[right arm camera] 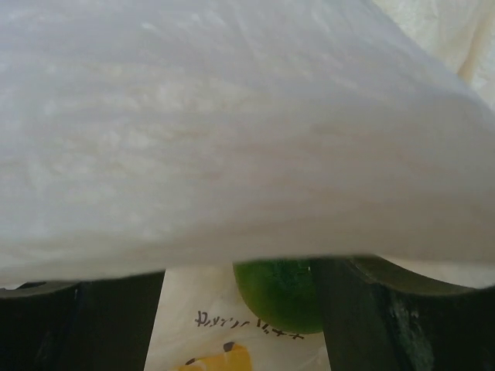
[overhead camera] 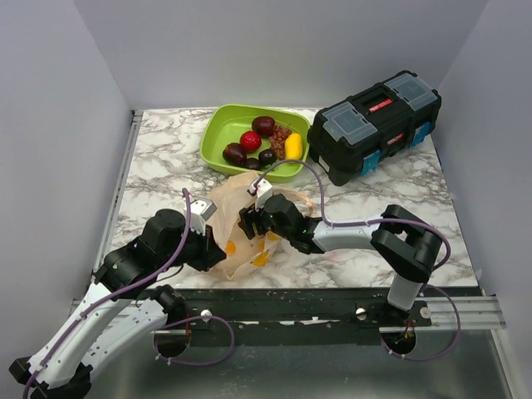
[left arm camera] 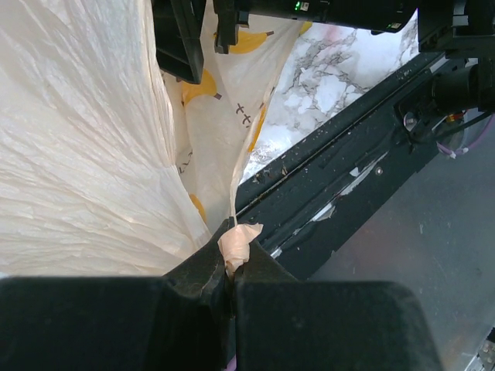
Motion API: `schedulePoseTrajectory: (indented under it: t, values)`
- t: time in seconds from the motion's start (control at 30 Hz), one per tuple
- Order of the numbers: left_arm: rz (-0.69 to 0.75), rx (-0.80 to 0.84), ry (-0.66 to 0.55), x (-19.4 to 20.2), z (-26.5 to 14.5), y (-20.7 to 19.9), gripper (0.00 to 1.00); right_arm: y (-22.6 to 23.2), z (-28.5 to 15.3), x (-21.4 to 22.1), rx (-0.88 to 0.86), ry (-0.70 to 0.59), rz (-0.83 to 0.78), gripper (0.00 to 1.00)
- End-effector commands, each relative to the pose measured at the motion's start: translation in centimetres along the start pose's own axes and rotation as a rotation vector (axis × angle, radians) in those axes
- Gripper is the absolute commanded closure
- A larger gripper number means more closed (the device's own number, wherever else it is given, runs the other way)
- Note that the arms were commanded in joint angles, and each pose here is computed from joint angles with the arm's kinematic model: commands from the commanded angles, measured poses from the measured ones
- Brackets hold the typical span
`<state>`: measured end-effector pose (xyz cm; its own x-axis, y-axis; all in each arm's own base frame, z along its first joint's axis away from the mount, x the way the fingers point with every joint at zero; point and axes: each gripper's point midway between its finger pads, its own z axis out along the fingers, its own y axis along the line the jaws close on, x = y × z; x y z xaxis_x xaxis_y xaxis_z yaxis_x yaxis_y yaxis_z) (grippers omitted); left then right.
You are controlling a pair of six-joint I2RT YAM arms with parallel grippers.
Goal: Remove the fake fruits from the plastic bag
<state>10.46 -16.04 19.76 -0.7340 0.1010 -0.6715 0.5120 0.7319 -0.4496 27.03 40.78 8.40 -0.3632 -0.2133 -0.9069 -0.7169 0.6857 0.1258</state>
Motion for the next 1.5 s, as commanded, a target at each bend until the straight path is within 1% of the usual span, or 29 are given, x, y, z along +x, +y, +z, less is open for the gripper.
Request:
schedulePoseTrajectory:
  t: [0.0,0.17,0.43,0.57,0.7,0.73,0.83,0.93,1.03,1.13,1.27,1.43,1.47]
  values:
    - [0.007,-0.008,0.002,0.2,0.0,0.2,1.0,-2.7,0.2,0.8,0.153,0.02,-0.024,0.24]
    - [0.006,-0.01,0.01,0.2,0.1,0.2,1.0,-3.8,0.7,2.4,0.207,0.077,-0.072,0.22]
    - [0.004,-0.013,0.013,0.3,0.2,0.3,1.0,-4.0,1.0,3.8,0.215,0.112,-0.065,0.21]
    - [0.004,-0.015,0.033,0.4,0.4,0.3,1.0,-3.9,1.0,3.3,0.214,0.086,-0.056,0.22]
    - [0.003,-0.018,0.032,0.3,0.4,0.4,1.0,-3.6,1.1,2.6,0.202,0.058,-0.041,0.27]
    - [0.002,-0.019,0.027,0.3,0.4,0.4,1.0,-3.5,1.1,2.2,0.203,0.042,-0.037,0.29]
    - [0.002,-0.019,0.015,0.2,0.2,0.4,1.0,-3.4,1.1,1.5,0.199,0.027,-0.034,0.45]
    - [0.003,-0.017,0.003,0.2,0.1,0.3,1.0,-2.9,0.6,0.6,0.173,0.009,-0.018,0.56]
    - [0.003,-0.019,0.011,0.2,0.2,0.4,1.0,-1.9,-0.3,-0.2,0.119,-0.007,-0.007,0.68]
    - [0.001,-0.022,0.018,0.3,0.3,0.4,1.0,-0.2,-1.0,-0.8,0.028,-0.002,0.018,0.79]
    - [0.0,-0.024,0.014,0.2,0.2,0.4,1.0,2.7,-2.3,-1.9,-0.127,-0.021,0.075,0.9]
    - [-0.001,-0.028,0.012,0.2,0.2,0.5,1.0,5.9,-4.4,-2.8,-0.316,-0.047,0.126,0.99]
    - [-0.001,-0.028,0.018,0.2,0.3,0.5,1.0,6.3,-4.7,-2.9,-0.34,-0.049,0.122,0.99]
